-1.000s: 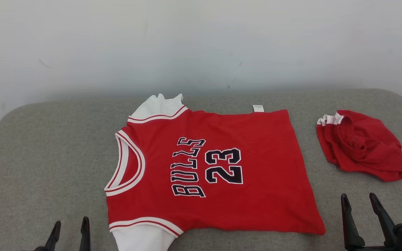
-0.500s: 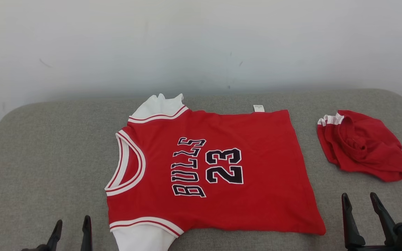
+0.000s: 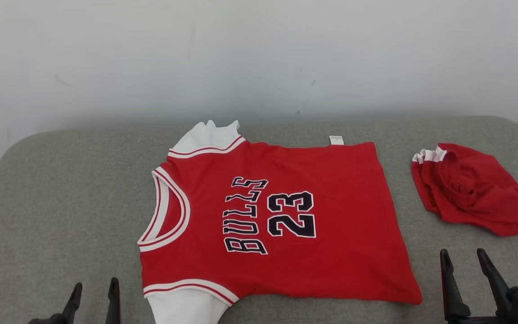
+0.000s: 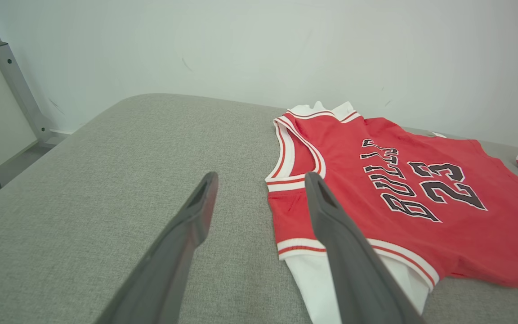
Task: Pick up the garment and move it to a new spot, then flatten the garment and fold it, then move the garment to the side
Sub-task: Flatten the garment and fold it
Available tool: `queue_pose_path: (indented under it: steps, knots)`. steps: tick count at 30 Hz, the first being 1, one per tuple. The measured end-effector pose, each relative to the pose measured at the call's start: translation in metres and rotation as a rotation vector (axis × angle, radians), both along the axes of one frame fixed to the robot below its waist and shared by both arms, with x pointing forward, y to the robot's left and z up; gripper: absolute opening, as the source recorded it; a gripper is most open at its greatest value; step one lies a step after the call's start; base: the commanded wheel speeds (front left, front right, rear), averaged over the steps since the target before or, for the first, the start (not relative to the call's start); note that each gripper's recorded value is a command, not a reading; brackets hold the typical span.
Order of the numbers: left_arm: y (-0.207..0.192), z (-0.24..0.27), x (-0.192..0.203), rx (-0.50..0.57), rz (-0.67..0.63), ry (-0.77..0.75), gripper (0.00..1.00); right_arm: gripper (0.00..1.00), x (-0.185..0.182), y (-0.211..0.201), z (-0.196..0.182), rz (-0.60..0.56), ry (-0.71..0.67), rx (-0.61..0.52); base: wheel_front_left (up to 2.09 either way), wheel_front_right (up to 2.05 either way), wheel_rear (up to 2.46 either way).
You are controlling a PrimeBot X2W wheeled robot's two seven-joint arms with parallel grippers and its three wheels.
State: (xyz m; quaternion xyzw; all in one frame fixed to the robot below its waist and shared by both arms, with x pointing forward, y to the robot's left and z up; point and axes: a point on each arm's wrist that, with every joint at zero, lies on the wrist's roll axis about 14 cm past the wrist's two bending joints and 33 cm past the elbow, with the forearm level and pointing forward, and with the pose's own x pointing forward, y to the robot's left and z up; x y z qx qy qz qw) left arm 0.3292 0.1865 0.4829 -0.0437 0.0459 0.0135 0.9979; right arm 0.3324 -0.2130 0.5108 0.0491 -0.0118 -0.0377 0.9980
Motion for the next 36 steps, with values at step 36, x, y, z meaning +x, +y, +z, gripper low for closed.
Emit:
queue_pose_path:
  steps: [36]
  knots:
    - [-0.064,-0.102,-0.046,-0.197,-0.224,0.507,1.00,1.00,0.001,0.018,-0.084,0.070,0.393,0.003,0.00,0.00,0.00]
